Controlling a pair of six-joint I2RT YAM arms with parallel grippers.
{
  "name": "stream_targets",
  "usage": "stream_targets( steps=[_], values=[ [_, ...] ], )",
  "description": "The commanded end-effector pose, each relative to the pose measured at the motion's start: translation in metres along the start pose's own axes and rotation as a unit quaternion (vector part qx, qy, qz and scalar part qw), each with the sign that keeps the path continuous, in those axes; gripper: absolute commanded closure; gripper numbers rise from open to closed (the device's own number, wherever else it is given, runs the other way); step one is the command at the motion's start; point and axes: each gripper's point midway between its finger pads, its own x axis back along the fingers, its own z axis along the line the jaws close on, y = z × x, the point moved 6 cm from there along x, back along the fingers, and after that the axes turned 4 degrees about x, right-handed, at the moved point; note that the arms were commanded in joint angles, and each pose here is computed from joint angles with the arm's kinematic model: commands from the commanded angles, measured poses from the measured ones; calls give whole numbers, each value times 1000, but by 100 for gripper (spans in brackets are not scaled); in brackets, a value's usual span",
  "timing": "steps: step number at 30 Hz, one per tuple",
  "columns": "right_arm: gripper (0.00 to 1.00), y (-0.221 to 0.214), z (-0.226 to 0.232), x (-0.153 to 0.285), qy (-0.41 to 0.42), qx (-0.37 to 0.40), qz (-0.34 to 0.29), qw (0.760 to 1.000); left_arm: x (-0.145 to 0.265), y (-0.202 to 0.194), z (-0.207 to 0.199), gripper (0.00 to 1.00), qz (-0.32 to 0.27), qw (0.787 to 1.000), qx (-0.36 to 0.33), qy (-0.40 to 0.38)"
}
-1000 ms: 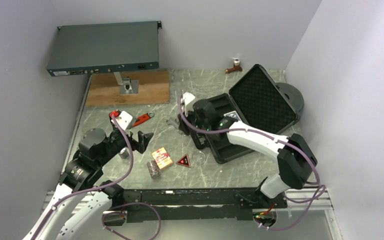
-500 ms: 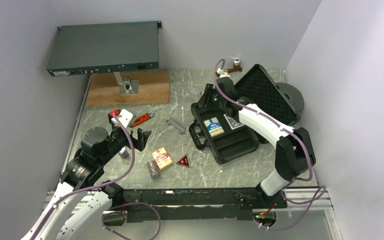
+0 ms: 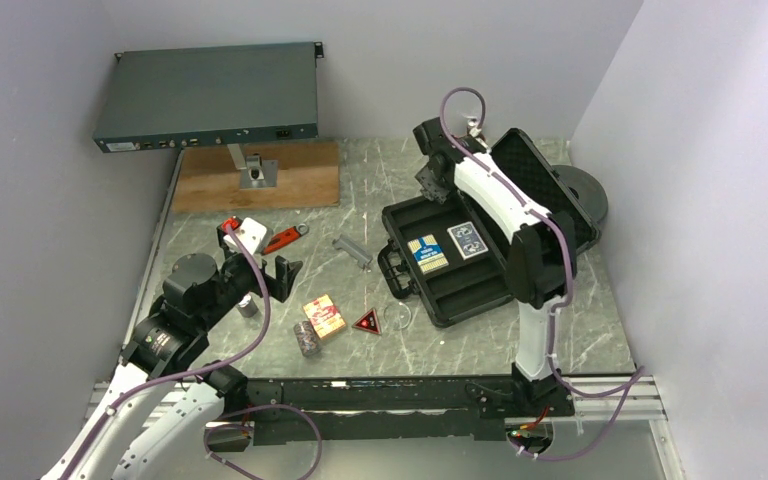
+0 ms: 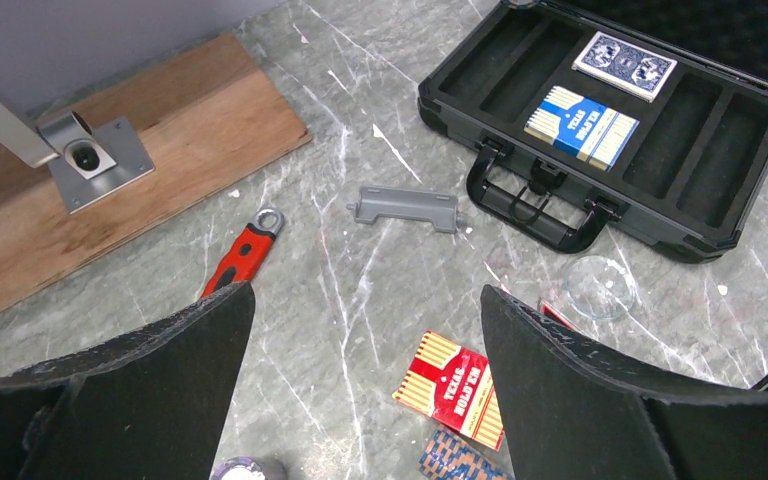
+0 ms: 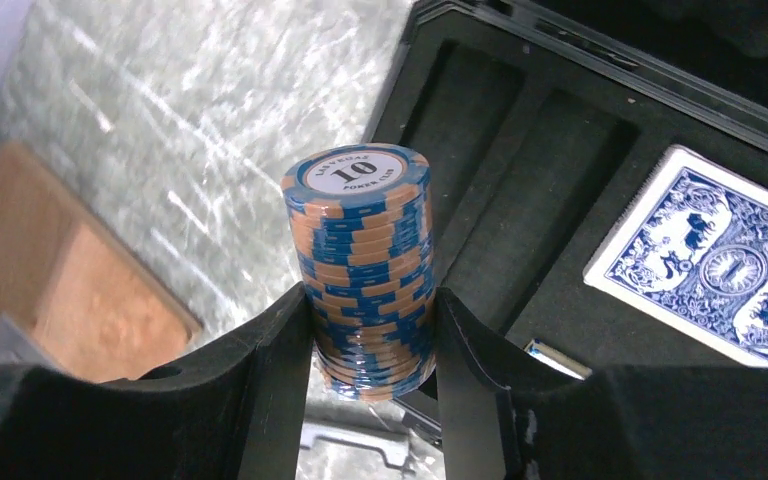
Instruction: Pack up texas hold em set
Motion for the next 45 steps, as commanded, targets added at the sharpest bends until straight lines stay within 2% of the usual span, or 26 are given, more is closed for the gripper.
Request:
stream_targets(
  steps=[1,5,9,16,34,39,42,45],
  values=[
    [100,9,-22,9,-122,-76,-4,990,0,8,1,11,-19,1000,0,5],
    [100,2,-33,-8,-126,-108,35,986,0,8,1,11,-21,1000,-1,5],
    [100,2,-44,-16,-122,-137,48,982,-1,7,1,11,-16,1000,-2,5],
    [100,-3,-50,-35,-111,-127,75,983,-1,7,1,11,-17,1000,-3,5],
    [100,22,-43,-50,-69,-141,49,986,-3,5,1,11,-9,1000,-3,5],
    [86,28,-44,-53,-74,-146,48,985,-3,6,1,11,-11,1000,-4,5],
    [59,32,-43,-52,-63,-146,40,987,-3,6,1,11,-11,1000,-4,5],
    [41,34,-42,-52,-54,-147,35,987,-3,6,1,11,-12,1000,-4,5]
  ],
)
